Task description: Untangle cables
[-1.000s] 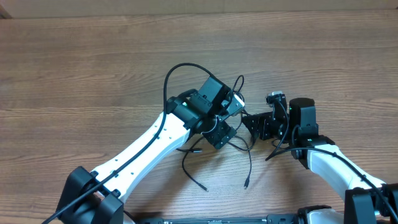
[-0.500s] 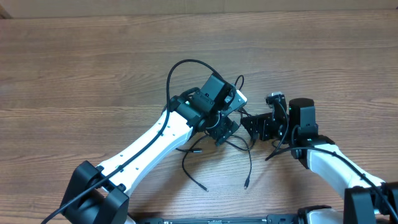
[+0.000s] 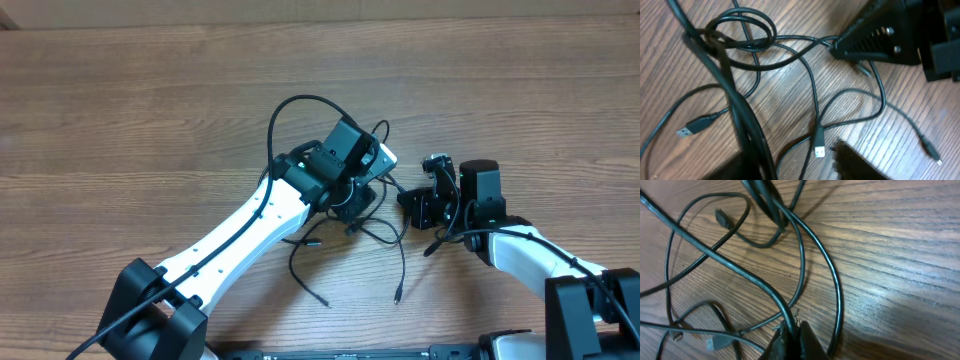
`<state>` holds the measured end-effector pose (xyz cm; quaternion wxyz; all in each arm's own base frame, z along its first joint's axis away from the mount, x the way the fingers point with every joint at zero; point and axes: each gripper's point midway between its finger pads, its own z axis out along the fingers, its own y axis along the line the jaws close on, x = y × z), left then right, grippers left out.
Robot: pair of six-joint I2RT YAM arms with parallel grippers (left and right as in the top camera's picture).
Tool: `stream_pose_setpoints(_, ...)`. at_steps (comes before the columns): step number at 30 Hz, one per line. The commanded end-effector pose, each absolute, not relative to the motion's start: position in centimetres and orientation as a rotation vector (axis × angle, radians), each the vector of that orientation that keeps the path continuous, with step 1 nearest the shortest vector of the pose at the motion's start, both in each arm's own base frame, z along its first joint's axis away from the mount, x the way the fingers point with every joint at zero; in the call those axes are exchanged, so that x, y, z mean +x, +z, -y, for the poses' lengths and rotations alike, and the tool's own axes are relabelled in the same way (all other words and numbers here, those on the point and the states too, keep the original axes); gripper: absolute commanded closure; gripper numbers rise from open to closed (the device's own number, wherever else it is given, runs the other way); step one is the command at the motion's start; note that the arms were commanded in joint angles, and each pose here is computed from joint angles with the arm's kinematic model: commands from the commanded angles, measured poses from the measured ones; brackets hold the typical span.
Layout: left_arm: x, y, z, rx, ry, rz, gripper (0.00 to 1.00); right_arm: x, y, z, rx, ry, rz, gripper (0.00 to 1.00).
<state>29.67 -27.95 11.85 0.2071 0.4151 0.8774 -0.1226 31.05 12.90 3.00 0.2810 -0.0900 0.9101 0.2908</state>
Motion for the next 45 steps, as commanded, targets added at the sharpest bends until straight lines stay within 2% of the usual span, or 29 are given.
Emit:
stream_pose_setpoints(1, 30.2, 11.8, 27.6, 1.139, -0.327, -2.445, 0.8, 31.2, 3.7, -13.6, -0.277, 0.822, -2.411, 0.96)
stream_pose_setpoints(4, 31.4, 11.7, 26.1, 1.035, -0.253, -2.49, 0.96, 30.9, 4.3, -14.5, -0.308, 0.896, -2.382, 0.96)
stream_pose_setpoints(11, 34.6, 11.2, 19.2, 0.536, -0.044, -2.664, 0.96, 30.4, 8.9, -16.6, -0.367, 1.101, -2.232, 0.96)
stream_pose_setpoints(21, 35.8, 10.7, 13.6, 0.261, -0.003, -2.759, 0.96, 28.0, 20.0, -17.7, -0.352, 1.291, -1.985, 0.96)
stream_pose_setpoints(28, 36.3, 10.5, 10.7, 0.127, 0.019, -2.787, 0.96, 22.3, 30.9, -17.4, -0.423, 1.353, -1.667, 0.96)
stream_pose_setpoints(30, 36.3, 10.4, 9.9, 0.101, 0.027, -2.795, 0.96, 19.0, 35.6, -17.0, -0.469, 1.362, -1.491, 0.96)
stream_pose_setpoints(33, 36.4, 10.4, 9.2, 0.065, 0.032, -2.803, 0.96, 15.9, 39.2, -16.5, -0.507, 1.363, -1.339, 0.96)
stream_pose_setpoints(36, 36.5, 10.4, 8.6, 0.044, 0.036, -2.804, 0.96, 14.6, 41.1, -15.9, -0.489, 1.365, -1.257, 0.96)
stream_pose_setpoints(45, 37.1, 10.4, 5.5, -0.072, 0.061, -2.804, 0.96, 14.9, 43.5, -14.7, -0.362, 1.381, -1.186, 0.96)
